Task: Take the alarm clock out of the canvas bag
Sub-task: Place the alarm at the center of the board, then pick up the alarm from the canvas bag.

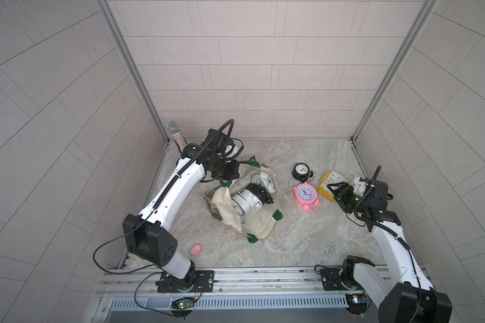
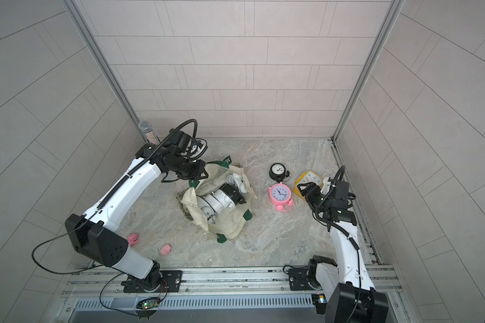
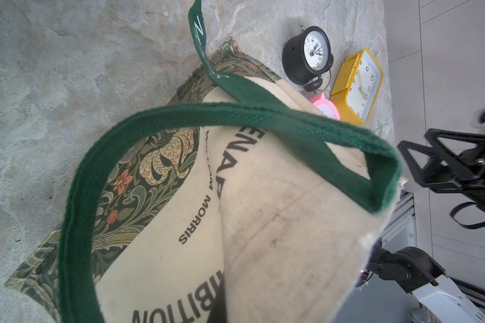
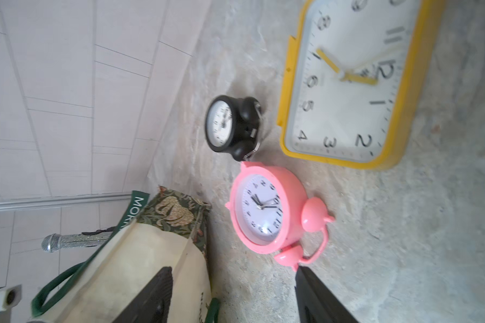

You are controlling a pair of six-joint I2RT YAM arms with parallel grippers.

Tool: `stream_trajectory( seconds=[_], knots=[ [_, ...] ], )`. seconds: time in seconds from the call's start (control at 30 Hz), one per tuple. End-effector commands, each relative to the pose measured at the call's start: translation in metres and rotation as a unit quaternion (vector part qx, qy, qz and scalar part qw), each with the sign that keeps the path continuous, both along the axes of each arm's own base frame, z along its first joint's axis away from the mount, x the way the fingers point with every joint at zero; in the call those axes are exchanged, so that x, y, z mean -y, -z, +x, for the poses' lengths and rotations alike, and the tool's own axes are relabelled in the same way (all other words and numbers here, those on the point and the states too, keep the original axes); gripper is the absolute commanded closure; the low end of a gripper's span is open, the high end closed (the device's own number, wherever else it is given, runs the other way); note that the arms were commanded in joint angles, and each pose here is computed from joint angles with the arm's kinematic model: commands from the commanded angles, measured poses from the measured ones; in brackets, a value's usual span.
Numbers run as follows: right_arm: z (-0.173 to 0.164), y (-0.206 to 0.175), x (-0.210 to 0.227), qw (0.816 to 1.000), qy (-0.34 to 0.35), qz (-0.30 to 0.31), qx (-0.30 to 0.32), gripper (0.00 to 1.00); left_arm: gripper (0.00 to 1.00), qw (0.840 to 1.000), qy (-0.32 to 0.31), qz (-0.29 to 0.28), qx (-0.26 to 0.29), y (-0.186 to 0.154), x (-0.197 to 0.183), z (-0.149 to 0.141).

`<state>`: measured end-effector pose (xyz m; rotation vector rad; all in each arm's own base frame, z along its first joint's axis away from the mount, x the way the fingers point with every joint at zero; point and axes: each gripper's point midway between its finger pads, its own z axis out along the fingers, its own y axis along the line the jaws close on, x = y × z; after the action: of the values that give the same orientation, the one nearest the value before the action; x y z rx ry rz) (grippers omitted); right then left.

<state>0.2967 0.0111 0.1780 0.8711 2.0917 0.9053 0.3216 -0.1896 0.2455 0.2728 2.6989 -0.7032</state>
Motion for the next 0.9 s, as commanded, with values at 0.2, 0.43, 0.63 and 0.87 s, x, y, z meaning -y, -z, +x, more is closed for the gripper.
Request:
stream_trajectory(
  seconds=[0.2, 0.43, 0.63, 0.87],
  knots=[
    [0.004, -0.08, -0.06, 0.984, -0.121, -0.02, 0.129, 0.32, 1.0, 0.999, 0.002, -0.018, 0.03, -0.015, 0.004, 0.008],
    [-0.012, -0.125, -0.131, 0.942, -0.227, -0.077, 0.236, 0.37, 1.0, 0.999, 0.004, -0.017, 0.034, -0.016, 0.003, 0.008],
    [-0.048, -0.142, -0.2, 0.879, -0.324, -0.145, 0.319, 0.44, 1.0, 0.999, 0.003, -0.016, 0.033, -0.016, 0.003, 0.008],
    [-0.086, -0.129, -0.265, 0.801, -0.404, -0.24, 0.372, 0.47, 1.0, 0.999, 0.002, -0.017, 0.032, -0.016, 0.003, 0.008]
  ],
)
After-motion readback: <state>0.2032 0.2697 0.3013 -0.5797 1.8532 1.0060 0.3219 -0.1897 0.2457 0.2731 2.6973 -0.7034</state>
